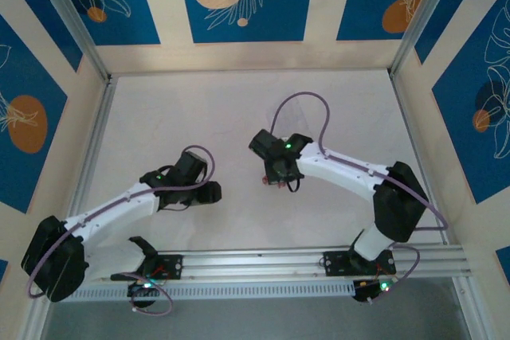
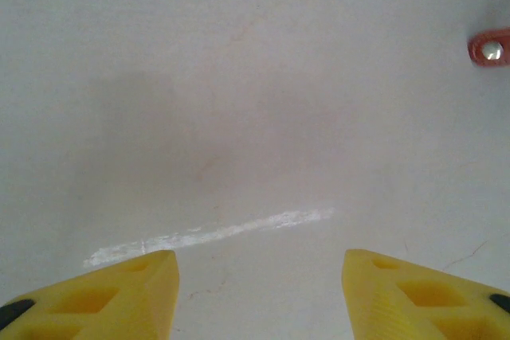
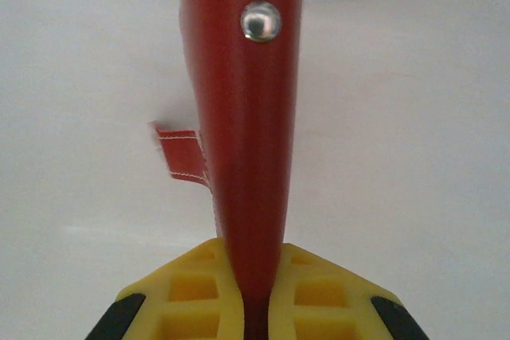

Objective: Put the credit cards into the card holder
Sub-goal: Turn over the card holder at the center of the table.

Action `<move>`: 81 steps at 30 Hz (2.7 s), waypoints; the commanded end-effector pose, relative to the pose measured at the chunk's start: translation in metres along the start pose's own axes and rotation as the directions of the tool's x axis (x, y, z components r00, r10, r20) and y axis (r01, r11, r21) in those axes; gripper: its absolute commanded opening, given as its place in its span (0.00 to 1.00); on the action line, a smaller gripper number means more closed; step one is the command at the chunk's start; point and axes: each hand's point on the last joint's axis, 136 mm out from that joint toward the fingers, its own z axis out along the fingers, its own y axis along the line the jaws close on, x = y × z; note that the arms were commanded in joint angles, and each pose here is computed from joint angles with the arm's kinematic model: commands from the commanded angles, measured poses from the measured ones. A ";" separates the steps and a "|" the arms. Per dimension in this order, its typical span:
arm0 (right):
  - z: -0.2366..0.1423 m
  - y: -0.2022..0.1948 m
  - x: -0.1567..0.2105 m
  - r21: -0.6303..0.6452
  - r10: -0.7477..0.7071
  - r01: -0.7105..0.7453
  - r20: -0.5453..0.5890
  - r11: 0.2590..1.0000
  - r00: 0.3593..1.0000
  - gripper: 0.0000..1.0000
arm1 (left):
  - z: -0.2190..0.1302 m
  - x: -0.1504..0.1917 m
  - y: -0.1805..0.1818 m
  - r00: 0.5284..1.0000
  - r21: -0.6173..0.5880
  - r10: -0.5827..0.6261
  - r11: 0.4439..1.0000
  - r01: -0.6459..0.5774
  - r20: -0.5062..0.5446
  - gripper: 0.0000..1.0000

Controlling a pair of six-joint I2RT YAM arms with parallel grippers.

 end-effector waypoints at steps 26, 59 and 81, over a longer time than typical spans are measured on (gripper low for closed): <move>-0.046 -0.050 -0.012 0.619 -0.165 0.069 0.099 0.782 0.981 0.00 | -0.051 -0.010 0.050 0.978 -0.144 -0.105 0.981 0.132 0.183 0.62; 0.004 0.036 0.002 -0.400 -0.068 0.049 -0.032 0.915 0.997 0.36 | 0.009 -0.064 -0.104 0.988 0.170 0.157 0.973 -0.156 0.006 0.24; 0.053 0.034 0.001 -0.512 -0.019 -0.059 -0.144 0.857 0.989 0.22 | 0.105 -0.038 -0.117 0.961 0.127 0.191 0.978 -0.168 -0.198 0.14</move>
